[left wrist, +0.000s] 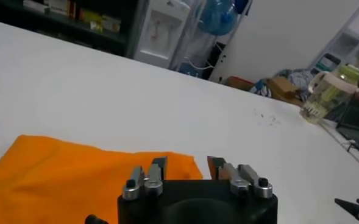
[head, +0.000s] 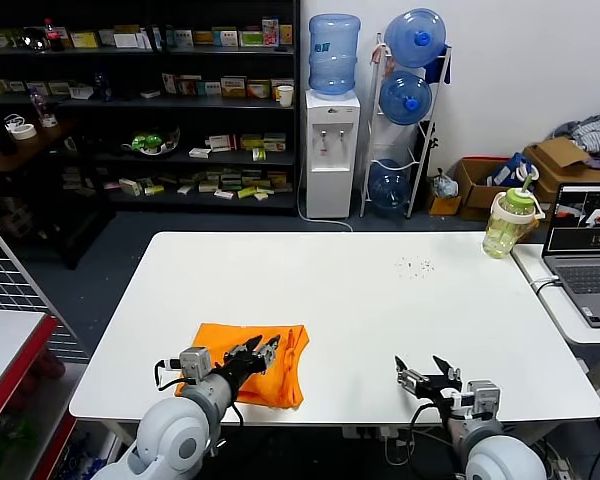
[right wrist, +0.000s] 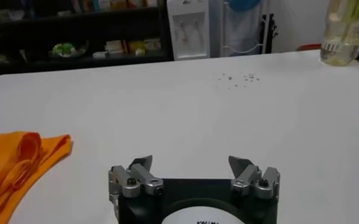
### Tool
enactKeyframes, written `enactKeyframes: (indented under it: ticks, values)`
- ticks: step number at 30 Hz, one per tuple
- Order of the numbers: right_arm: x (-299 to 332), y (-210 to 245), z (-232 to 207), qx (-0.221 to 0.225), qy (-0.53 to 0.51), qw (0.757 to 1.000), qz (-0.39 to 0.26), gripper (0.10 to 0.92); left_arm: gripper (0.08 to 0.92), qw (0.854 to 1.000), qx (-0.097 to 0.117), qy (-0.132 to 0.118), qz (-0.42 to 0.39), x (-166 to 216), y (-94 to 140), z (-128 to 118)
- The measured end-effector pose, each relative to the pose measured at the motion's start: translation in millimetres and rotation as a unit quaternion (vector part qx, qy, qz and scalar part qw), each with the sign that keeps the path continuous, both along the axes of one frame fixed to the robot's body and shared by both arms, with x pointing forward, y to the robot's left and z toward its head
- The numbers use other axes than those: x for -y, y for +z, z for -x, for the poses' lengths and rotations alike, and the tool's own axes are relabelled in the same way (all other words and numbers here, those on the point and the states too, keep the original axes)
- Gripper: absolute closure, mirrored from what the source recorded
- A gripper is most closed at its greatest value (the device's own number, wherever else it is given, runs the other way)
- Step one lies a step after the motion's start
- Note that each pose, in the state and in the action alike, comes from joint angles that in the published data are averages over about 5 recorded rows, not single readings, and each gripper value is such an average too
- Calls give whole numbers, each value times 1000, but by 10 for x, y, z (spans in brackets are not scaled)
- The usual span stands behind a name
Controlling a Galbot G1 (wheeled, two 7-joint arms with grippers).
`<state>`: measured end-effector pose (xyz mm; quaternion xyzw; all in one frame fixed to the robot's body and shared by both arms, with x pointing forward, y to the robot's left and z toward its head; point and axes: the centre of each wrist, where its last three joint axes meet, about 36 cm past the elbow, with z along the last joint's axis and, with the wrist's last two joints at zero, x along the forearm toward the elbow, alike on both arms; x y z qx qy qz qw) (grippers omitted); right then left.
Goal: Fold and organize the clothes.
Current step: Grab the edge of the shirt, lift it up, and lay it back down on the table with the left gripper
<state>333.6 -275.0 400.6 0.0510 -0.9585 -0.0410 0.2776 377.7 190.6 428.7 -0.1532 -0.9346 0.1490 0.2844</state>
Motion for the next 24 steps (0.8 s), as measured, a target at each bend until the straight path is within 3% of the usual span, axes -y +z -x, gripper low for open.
enactKeyframes:
  ticks: [7, 10, 17, 24]
  values:
    - [19, 8, -21, 2, 4, 1000, -1, 200, 236, 1000, -3, 15, -19, -345, -1, -16]
    - [20, 8, -26, 3, 6, 1000, -2, 200, 188, 999, -4, 20, -38, -628, -41, -47]
    - [26, 4, -25, 4, 7, 1000, -4, 200, 177, 997, -10, 8, -73, -1247, -162, -181]
    - [61, 12, -7, 4, 5, 1000, -2, 200, 177, 996, -22, -9, -88, -1585, -301, -272]
